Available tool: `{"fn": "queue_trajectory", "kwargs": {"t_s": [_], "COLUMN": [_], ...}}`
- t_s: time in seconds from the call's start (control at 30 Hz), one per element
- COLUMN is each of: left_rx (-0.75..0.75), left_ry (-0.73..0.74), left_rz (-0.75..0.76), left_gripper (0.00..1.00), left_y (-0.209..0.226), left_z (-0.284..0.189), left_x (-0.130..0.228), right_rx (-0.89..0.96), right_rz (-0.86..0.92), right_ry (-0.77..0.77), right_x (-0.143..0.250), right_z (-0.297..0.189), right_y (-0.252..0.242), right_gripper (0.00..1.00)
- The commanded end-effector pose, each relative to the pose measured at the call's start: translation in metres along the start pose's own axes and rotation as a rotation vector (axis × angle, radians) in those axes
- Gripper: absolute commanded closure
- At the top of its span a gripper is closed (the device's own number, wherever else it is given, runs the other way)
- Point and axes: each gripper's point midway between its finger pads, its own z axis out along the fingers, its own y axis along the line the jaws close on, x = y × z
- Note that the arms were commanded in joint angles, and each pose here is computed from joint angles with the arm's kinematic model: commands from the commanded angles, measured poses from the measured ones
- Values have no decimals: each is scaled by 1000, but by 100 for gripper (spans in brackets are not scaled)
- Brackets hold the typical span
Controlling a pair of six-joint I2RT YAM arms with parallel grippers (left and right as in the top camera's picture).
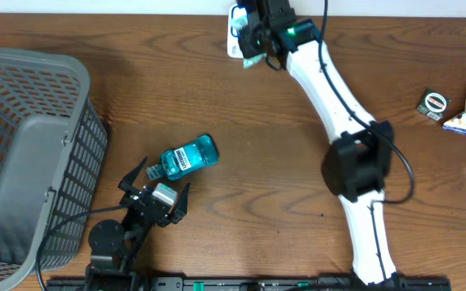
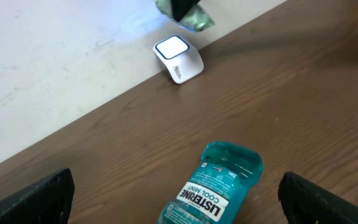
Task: Scan the item barcode
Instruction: 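Lift the mint-green pouch and carry it up to the scanner, then carry the pouch to the right table edge and release it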
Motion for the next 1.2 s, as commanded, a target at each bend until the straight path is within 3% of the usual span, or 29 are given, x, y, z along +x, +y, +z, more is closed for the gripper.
{"fn": "queue_trajectory", "kwargs": {"t_s": [0.0,0.47,0.73,0.93,1.17], "left_rx": [39,39,39,39,39], "left_ry": [30,30,30,30,30], "left_rz": [-9,-9,-9,-9,-9], "left_gripper": [2,2,2,2,2], "left_y": [-10,-10,-10,-10,-10], "left_z": [2,2,2,2,2], "left_x": [14,14,14,14,14], "right_rx": [31,77,97,191,549], "right_rz": [55,146,198,310,469], "right_ry": [5,-40,92,221,293], "right_x": [2,-4,12,43,103], "right_z": [32,52,7,-44,-86], "right_y": [-19,-57,-75,-145,-302], "right_gripper": [99,99,99,99,99]}}
